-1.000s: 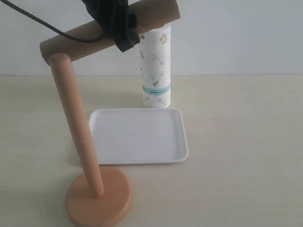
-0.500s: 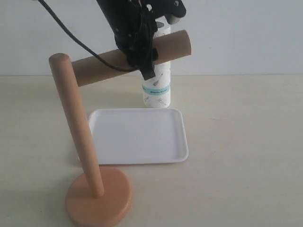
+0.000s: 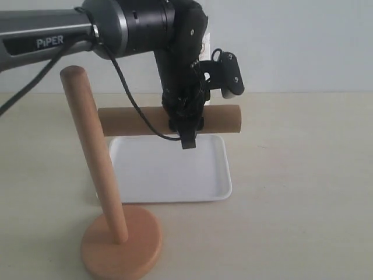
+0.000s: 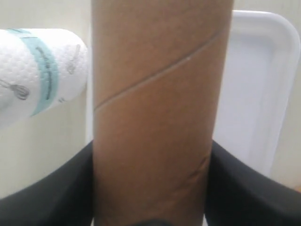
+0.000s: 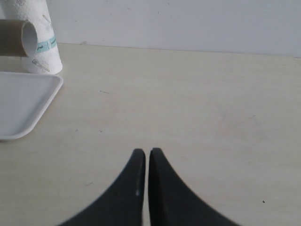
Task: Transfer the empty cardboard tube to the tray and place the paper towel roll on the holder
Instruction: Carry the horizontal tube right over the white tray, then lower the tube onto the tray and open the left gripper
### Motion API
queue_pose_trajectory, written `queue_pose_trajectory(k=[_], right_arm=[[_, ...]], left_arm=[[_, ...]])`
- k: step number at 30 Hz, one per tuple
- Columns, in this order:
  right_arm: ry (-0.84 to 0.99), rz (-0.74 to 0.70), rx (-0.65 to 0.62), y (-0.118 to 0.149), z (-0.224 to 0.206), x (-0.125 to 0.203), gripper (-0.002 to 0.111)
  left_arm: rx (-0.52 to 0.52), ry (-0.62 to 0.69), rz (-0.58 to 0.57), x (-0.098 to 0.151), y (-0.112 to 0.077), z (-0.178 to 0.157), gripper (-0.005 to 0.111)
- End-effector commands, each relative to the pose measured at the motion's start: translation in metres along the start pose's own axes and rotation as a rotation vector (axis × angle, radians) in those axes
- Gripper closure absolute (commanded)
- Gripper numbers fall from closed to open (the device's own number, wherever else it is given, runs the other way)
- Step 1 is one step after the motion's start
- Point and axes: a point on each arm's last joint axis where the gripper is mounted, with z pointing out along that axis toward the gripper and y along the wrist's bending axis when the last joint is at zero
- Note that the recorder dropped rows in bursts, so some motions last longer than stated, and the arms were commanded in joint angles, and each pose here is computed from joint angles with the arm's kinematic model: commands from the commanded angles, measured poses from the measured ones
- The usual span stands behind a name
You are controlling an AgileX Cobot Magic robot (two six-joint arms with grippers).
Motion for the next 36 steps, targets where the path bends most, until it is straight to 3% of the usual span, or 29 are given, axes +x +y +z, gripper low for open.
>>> queue_pose_trajectory(k=[1, 10, 17, 36], right_arm=[[-0.010, 0.003, 0.002, 0.000, 0.000, -0.001, 0.106], [-0.010, 0.003, 0.002, 0.000, 0.000, -0.001, 0.106], [-0.010, 0.003, 0.002, 0.000, 0.000, -0.001, 0.106], [-0.010, 0.003, 0.002, 0.000, 0.000, -0.001, 0.106]], left_arm=[[0.033, 0.026, 0.021, -0.003, -0.006, 0.021, 0.103], [0.039, 0.016, 0.031, -0.004, -0.010, 0.054, 0.103], [0.080, 0.014, -0.064, 0.016, -0.003, 0.068, 0.103], [-0.059, -0.130, -0.098, 0.005, 0.014, -0.034, 0.103]])
